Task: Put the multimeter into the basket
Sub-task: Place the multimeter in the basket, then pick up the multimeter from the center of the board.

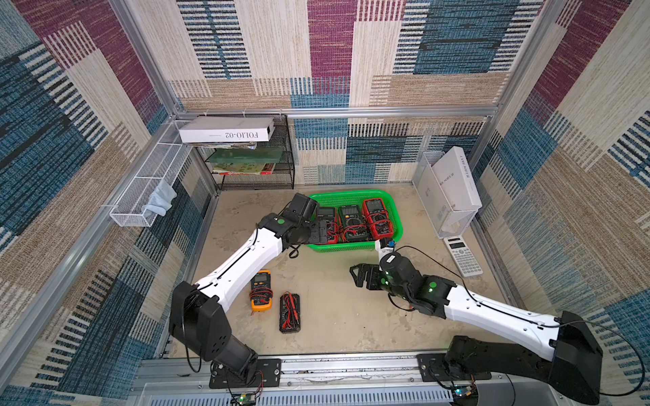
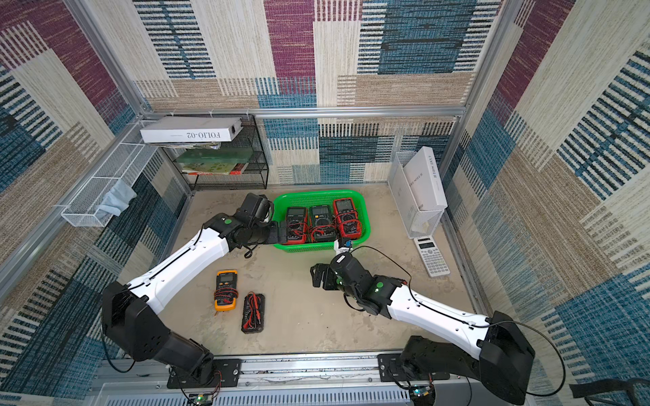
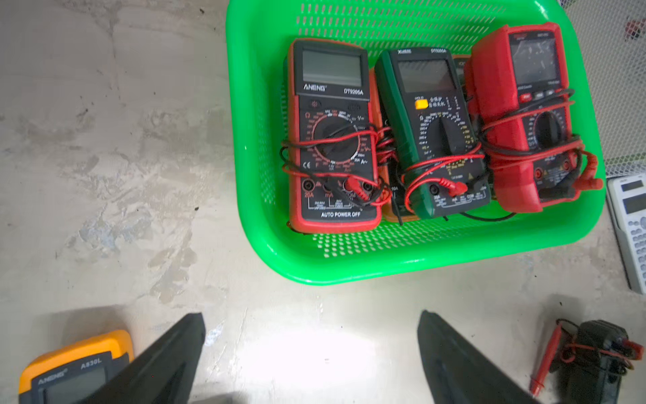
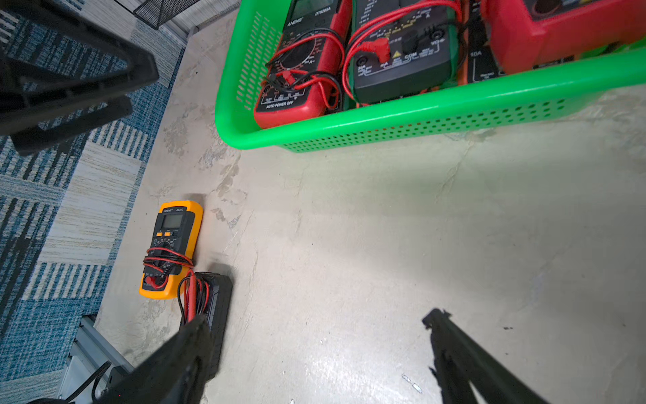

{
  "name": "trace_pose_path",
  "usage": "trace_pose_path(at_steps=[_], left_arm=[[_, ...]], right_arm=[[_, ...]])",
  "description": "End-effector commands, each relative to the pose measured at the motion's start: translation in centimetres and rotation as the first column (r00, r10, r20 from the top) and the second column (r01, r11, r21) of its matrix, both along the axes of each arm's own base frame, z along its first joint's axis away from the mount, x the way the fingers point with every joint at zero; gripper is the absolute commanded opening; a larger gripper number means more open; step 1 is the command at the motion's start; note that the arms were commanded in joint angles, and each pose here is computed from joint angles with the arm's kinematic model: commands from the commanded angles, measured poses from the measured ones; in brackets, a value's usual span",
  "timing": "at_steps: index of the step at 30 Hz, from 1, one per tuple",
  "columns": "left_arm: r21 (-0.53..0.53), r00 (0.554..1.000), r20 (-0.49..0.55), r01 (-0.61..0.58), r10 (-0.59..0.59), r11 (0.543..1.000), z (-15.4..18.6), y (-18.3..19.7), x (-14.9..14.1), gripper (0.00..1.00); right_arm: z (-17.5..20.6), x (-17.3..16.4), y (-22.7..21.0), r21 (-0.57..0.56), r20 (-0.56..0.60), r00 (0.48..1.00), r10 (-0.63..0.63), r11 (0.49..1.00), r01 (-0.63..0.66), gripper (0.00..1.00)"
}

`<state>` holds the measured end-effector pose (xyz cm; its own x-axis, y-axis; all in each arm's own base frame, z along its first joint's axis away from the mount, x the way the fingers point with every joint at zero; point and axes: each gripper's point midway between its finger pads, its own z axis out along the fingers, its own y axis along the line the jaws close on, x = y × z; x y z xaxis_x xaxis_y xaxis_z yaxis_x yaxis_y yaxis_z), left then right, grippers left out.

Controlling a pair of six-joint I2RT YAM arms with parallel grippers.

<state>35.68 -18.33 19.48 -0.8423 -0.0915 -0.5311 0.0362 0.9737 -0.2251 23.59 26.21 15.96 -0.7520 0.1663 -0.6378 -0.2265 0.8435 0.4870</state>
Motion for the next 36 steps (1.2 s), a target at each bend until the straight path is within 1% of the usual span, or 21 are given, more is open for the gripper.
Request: trace_pose_path(at_steps=[1,6,10,18,23,28,32,36], left_arm=[[-0.051,1.0,-0.009,-0.019,0.019,0.999,-0.2,0.1,-1.2,1.0],[-0.043,0.998,-0.052,-0.037,0.035,0.998,-1.8,1.4,-3.7,1.0],[-0.057,0.995,-0.088,-0.053,0.048,0.997,-2.8,2.2,-5.7,1.0],[-0.075,0.983,-0.161,-0.1,0.087,0.992,-4.8,3.6,-9.3,1.0],[-0.102,0.962,-0.253,-0.134,0.105,0.986,-6.7,3.7,-11.4,1.0],[-0.083,0.937,-0.325,-0.163,0.128,0.983,-8.6,4.4,-13.4,1.0],[-0.06,0.921,-0.364,-0.172,0.139,0.983,-9.4,5.0,-14.7,1.0],[-0.04,0.911,-0.384,-0.18,0.151,0.983,-9.6,5.7,-15.7,1.0]], right_arm=[[0.2,0.0,0.6,0.018,0.008,1.0,0.01,1.0,-0.01,1.0],[0.3,-0.4,1.3,0.032,0.007,0.999,0.031,0.999,-0.032,1.0],[0.4,-0.8,2.0,0.039,0.0,0.998,0.056,0.998,-0.056,0.99],[-0.6,-1.8,2.4,0.036,-0.03,0.995,0.09,0.995,-0.089,1.0],[-1.2,-2.3,2.6,0.046,-0.023,0.994,0.111,0.993,-0.11,1.0],[-1.4,-2.2,2.6,0.032,0.002,0.991,0.134,0.99,-0.134,0.99],[-1.6,-2.1,2.8,0.013,0.019,0.988,0.153,0.988,-0.153,1.0],[-2.1,-2.2,3.3,0.003,0.011,0.985,0.175,0.985,-0.175,1.0]])
